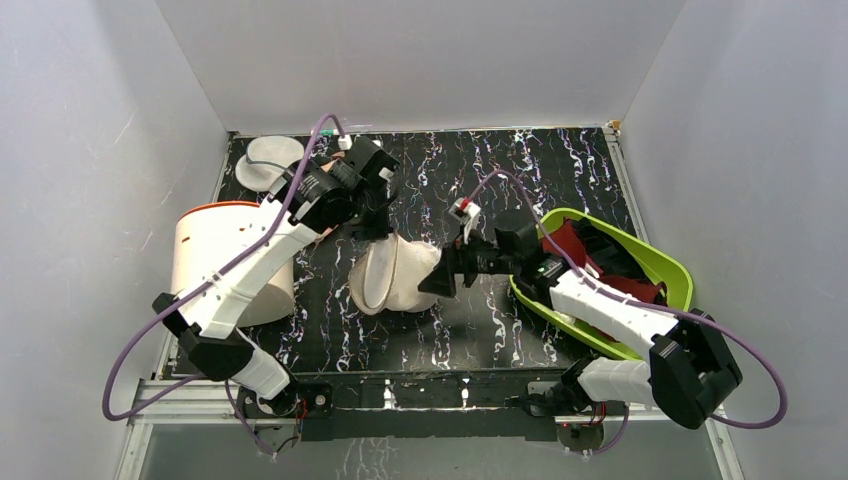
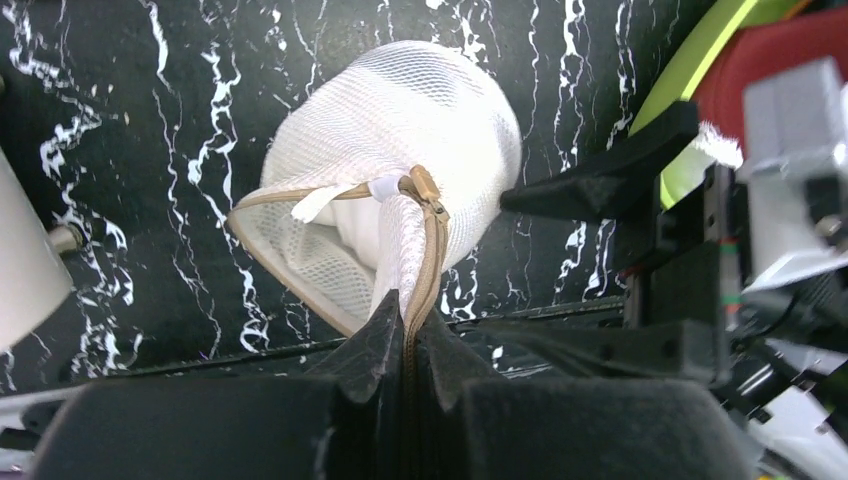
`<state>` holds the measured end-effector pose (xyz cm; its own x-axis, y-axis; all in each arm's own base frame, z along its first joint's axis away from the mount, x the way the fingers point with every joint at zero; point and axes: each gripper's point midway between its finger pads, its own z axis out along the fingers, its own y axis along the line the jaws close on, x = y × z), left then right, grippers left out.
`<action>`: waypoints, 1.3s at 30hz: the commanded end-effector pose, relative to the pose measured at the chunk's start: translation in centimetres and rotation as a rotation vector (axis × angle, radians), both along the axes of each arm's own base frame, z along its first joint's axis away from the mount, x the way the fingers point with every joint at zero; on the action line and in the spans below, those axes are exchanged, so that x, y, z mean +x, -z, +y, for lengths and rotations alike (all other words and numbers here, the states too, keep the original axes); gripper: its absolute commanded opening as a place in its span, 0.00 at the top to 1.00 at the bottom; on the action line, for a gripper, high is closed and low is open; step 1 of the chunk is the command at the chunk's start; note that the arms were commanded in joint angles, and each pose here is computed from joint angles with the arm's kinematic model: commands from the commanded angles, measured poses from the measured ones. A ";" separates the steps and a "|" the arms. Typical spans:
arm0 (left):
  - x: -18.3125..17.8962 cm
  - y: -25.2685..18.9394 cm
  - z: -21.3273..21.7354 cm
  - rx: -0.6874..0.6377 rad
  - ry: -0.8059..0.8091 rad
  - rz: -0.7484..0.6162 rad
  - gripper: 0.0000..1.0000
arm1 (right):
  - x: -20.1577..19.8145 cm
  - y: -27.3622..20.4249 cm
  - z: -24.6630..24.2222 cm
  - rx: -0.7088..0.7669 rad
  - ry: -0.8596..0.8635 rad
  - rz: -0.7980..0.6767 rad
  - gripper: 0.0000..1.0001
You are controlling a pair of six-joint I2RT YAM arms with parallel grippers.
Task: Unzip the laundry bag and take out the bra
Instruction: Unzip the laundry bag at the center of the board.
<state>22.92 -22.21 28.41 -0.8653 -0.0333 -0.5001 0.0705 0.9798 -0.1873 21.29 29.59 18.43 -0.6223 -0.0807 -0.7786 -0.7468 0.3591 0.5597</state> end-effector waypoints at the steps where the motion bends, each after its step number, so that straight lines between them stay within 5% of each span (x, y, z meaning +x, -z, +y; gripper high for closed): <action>1: -0.3 -1.0 2.1 -0.058 -0.224 -0.034 1.00 | 0.8 -2.2 1.7 -0.026 0.077 -0.101 0.14; 13: 1.5 -2.6 4.4 -0.181 -0.542 -0.166 1.00 | -0.9 -2.9 4.3 -0.086 0.323 -0.118 0.17; 26: 1.5 -3.5 3.9 -0.327 -0.593 -0.177 1.00 | -1.1 -2.2 8.4 0.105 0.449 0.018 0.30; 39: 0.8 -2.6 4.2 -0.348 -0.605 -0.159 1.00 | 1.3 -0.8 7.5 0.103 0.602 0.014 0.72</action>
<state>23.63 -18.29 29.91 -0.5921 -0.6344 -0.4969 -0.4166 0.7688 -0.4851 21.18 37.19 17.09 -0.6072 0.2720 -0.7465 -0.4367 0.6707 0.5996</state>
